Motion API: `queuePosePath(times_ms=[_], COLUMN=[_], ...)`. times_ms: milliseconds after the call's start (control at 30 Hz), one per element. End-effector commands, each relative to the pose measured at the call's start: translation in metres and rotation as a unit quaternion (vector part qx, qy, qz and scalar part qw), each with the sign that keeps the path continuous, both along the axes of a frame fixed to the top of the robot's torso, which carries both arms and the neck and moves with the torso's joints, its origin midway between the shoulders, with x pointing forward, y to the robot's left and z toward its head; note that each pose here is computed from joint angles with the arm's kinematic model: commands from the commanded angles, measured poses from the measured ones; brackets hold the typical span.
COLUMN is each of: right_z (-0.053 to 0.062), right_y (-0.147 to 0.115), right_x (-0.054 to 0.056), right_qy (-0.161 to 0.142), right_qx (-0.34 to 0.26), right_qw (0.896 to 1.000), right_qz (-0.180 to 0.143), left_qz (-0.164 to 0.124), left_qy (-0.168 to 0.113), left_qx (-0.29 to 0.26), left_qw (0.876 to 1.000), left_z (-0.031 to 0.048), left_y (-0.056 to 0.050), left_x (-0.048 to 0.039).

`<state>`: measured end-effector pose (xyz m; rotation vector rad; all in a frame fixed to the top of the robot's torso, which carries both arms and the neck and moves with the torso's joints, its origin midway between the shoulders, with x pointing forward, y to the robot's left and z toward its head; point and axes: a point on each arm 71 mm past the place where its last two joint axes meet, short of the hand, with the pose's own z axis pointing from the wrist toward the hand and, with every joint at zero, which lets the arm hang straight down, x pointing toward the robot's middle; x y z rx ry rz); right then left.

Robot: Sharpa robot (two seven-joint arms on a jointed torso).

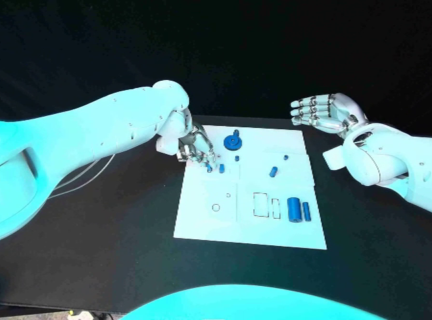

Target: Assemble the parts on the task board

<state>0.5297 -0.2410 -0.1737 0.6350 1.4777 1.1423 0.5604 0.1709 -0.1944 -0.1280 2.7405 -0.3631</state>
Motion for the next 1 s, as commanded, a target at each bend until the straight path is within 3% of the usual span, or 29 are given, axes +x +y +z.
queuePosePath(times_ms=[33,400,1000], right_z=[-0.0004,-0.0008,-0.0014], right_y=[0.0008,0.0008,0.0016], right_x=[-0.0002,-0.0004,-0.0005], right_qy=[0.0,0.001,0.001], right_qx=[0.001,0.001,0.001], right_qw=[1.0,1.0,1.0], right_qz=[0.003,0.004,0.005], left_qz=[-0.004,-0.005,-0.008], left_qy=[-0.007,-0.026,-0.023], left_qx=[0.003,0.018,0.023], left_qw=[1.0,1.0,0.999], left_z=[0.0016,0.0019,-0.0016], left_y=[-0.0027,-0.0029,-0.0061], left_x=[0.0012,0.0039,0.0046])
